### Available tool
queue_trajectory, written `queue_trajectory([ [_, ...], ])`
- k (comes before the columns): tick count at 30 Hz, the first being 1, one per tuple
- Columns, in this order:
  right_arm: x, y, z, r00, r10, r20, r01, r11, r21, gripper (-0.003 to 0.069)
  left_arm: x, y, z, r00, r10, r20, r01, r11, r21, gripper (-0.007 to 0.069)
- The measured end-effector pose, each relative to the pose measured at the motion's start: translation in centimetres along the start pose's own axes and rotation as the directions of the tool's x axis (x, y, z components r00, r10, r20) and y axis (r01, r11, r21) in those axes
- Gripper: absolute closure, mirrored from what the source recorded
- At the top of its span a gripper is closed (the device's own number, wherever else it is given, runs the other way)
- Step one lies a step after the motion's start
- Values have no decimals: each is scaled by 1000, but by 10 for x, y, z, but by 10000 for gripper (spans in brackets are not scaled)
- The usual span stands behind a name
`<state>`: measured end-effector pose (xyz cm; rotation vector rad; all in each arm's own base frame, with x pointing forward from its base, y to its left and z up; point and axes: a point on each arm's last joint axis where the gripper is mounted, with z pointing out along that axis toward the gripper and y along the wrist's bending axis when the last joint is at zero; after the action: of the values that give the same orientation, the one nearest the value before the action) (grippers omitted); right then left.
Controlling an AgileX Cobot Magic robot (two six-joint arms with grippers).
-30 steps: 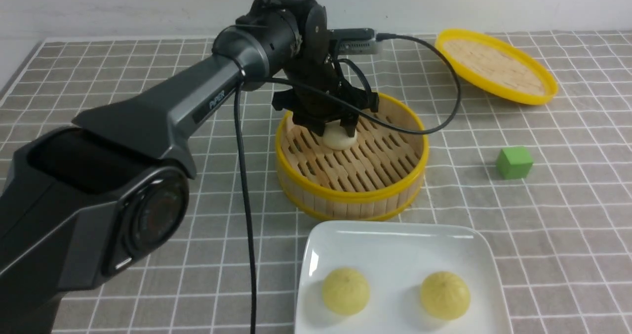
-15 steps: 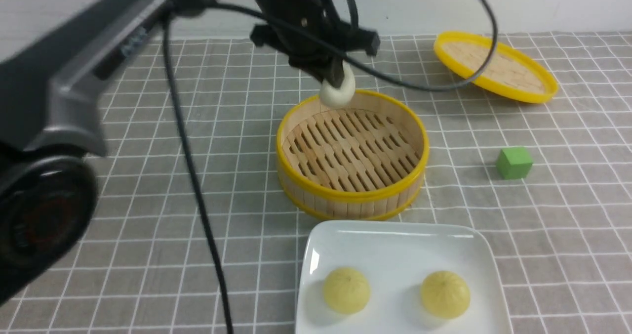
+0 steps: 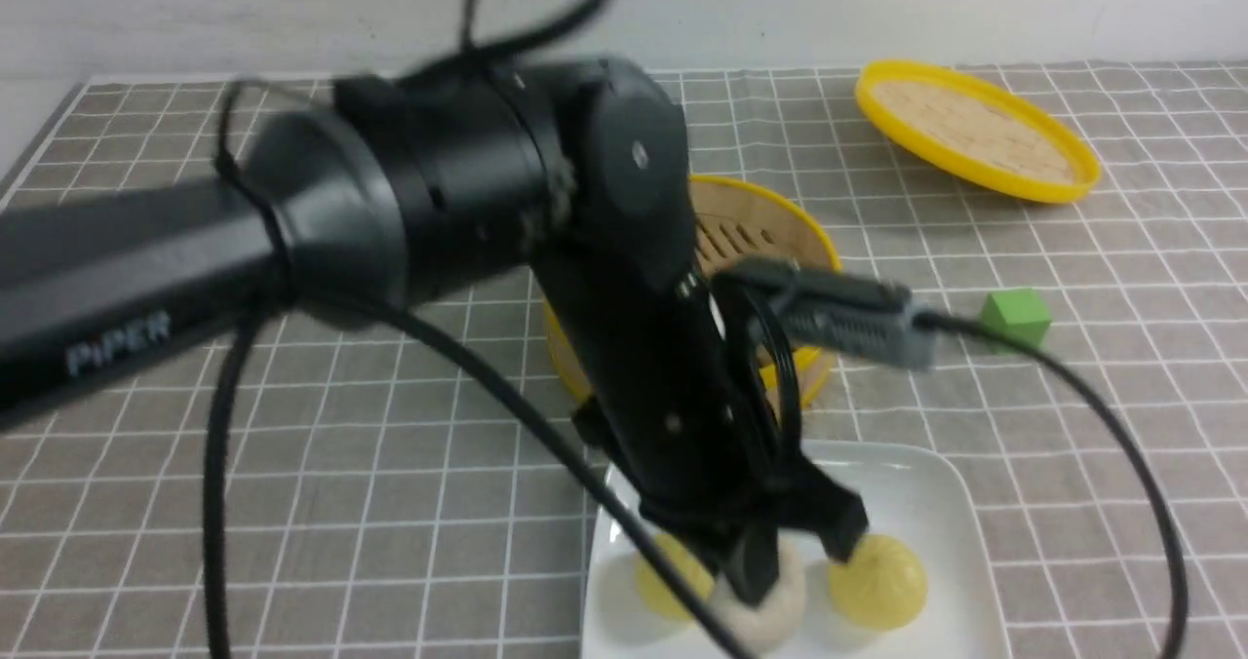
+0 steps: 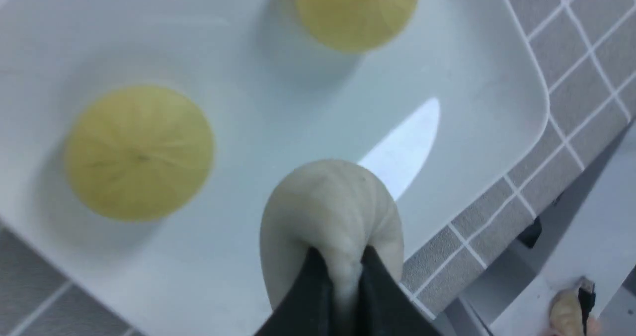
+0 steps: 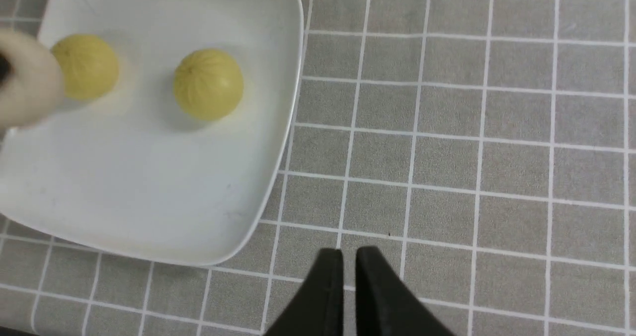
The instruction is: Put the steamed buns into the plate on the grey tablecloth.
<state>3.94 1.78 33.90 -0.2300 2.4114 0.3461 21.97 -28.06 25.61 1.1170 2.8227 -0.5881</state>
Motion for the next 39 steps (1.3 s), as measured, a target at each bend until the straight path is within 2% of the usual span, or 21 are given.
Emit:
queue_trajectory([
  [7, 20, -10, -26, 989, 48, 140, -41, 998, -53, 598, 0, -17, 35, 999, 53, 6, -53, 999, -7, 586],
  [10, 26, -12, -31, 983, 57, 175, -47, 997, -64, 598, -4, -14, 47, 1000, 26, 16, -25, 999, -21, 566],
  [13, 29, -15, -36, 976, 60, 211, -45, 996, -72, 598, -8, -9, 57, 1000, -17, 20, 18, 999, -47, 510],
  [15, 31, -16, -39, 967, 61, 247, -43, 996, -77, 598, -9, -7, 60, 998, -53, 34, 55, 997, -56, 435],
  [16, 31, -16, -40, 966, 61, 251, -43, 996, -77, 598, -9, -7, 60, 998, -56, 35, 58, 997, -56, 427],
  [21, 36, -21, -45, 951, 60, 303, -39, 997, -72, 598, -13, -8, 56, 993, -90, 70, 94, 994, -59, 239],
  [25, 35, -20, -48, 939, 64, 337, -36, 995, -91, 598, -16, -11, 46, 990, -98, 104, 104, 993, -55, 174],
  [33, 31, -17, -50, 921, 73, 384, -23, 991, -133, 594, -15, -14, 21, 985, -79, 151, 94, 991, -96, 181],
  [36, 29, -18, -50, 912, 40, 407, 2, 995, -103, 594, -15, -16, 2, 978, -64, 197, 90, 988, -129, 215],
  [39, 23, -21, -51, 881, -22, 472, 52, 997, -49, 604, -13, -17, -34, 954, -30, 299, 95, 975, -203, 299],
])
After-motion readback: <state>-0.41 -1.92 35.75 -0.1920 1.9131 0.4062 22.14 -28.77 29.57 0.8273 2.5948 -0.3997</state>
